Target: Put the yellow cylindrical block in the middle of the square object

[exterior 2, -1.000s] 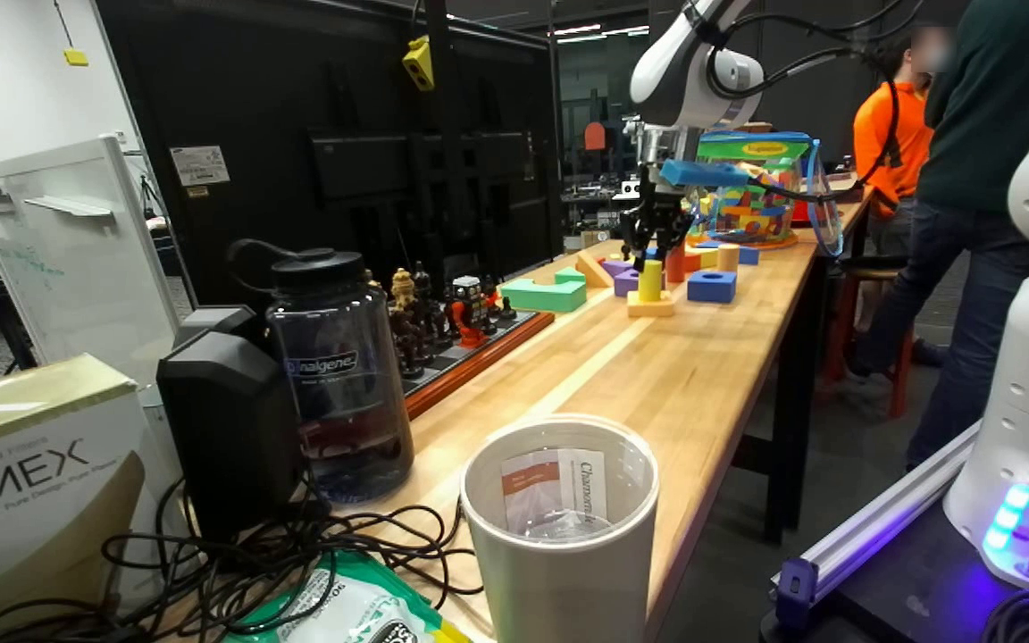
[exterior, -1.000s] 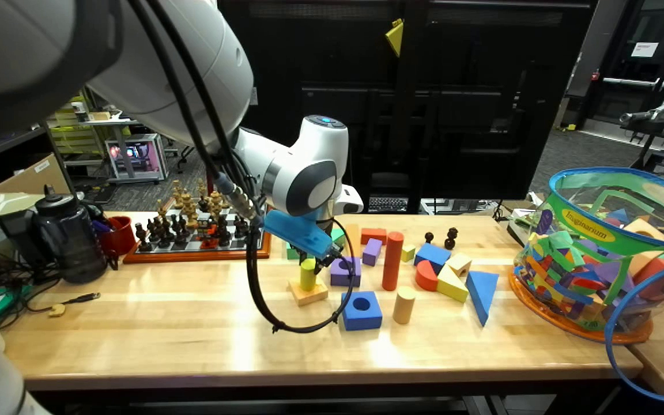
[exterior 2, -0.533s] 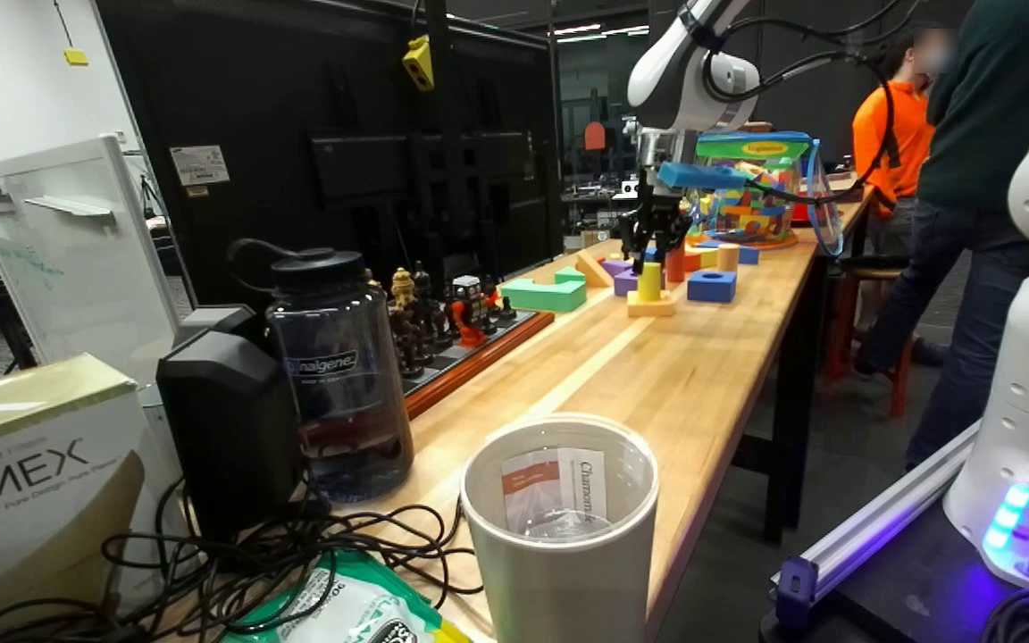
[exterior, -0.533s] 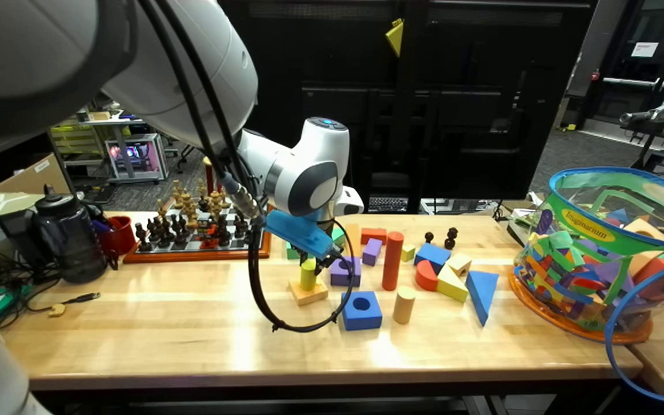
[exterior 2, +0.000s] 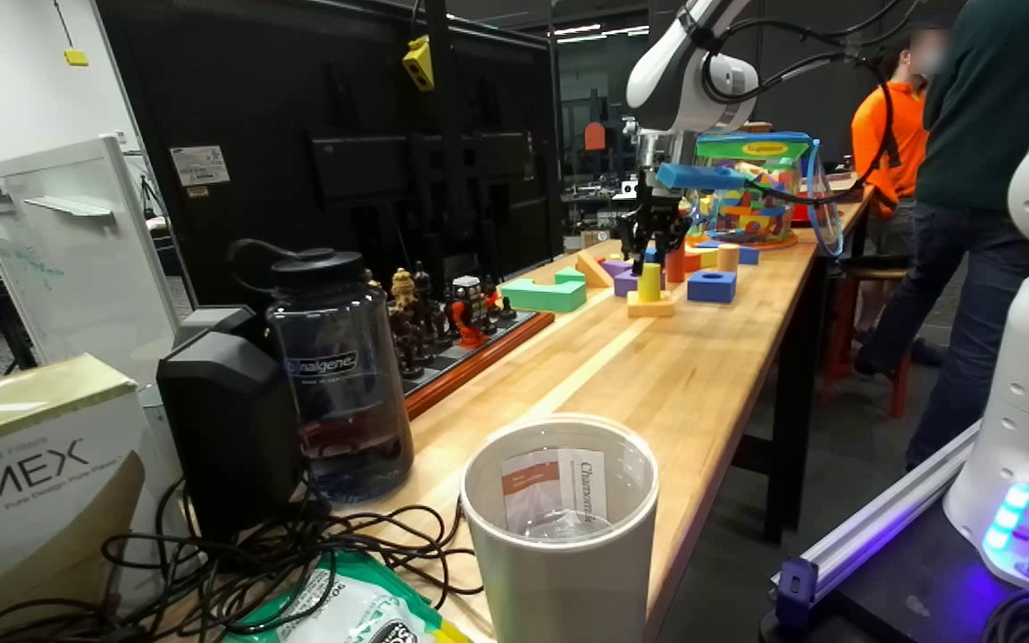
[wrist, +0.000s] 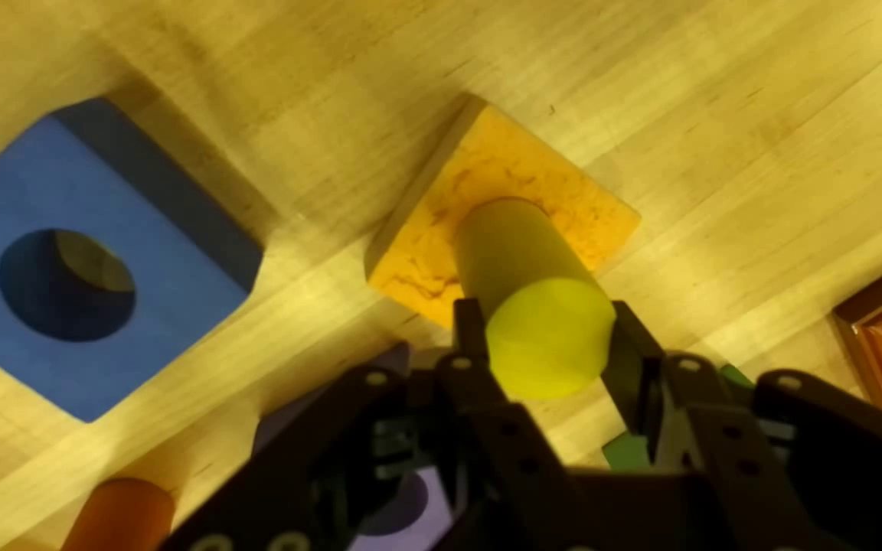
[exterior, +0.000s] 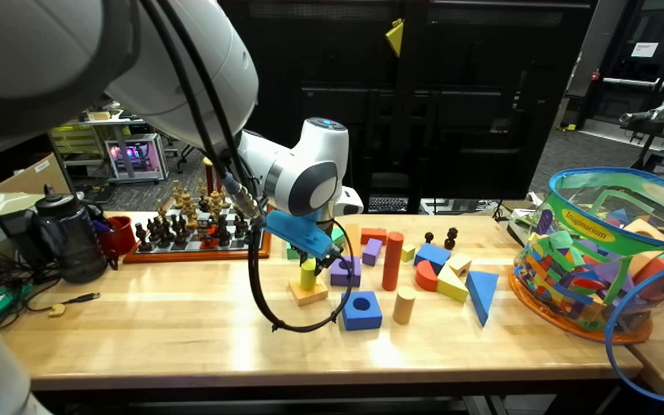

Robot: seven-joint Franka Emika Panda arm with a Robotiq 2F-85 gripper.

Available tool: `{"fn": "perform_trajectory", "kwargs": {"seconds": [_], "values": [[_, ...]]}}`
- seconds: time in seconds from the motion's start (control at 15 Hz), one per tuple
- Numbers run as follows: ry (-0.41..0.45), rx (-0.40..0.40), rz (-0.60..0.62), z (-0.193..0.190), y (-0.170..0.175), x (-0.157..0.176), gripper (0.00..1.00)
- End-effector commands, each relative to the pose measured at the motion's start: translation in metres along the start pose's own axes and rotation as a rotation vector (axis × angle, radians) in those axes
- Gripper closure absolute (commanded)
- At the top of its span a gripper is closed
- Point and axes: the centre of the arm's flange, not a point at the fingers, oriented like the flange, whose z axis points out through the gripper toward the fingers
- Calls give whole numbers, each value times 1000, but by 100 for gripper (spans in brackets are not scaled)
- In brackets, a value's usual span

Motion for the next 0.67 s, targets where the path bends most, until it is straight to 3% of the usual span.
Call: {"fn": "perform_trajectory", "kwargs": {"seconds": [0.0,0.4,0.53,0.6], "values": [[-16,-13,4,9,-2,1,84],[-9,-27,-1,8,-4,0,84],[-8,-40,3,7,-6,-1,34],[-7,-46,2,7,-8,-1,34]]}}
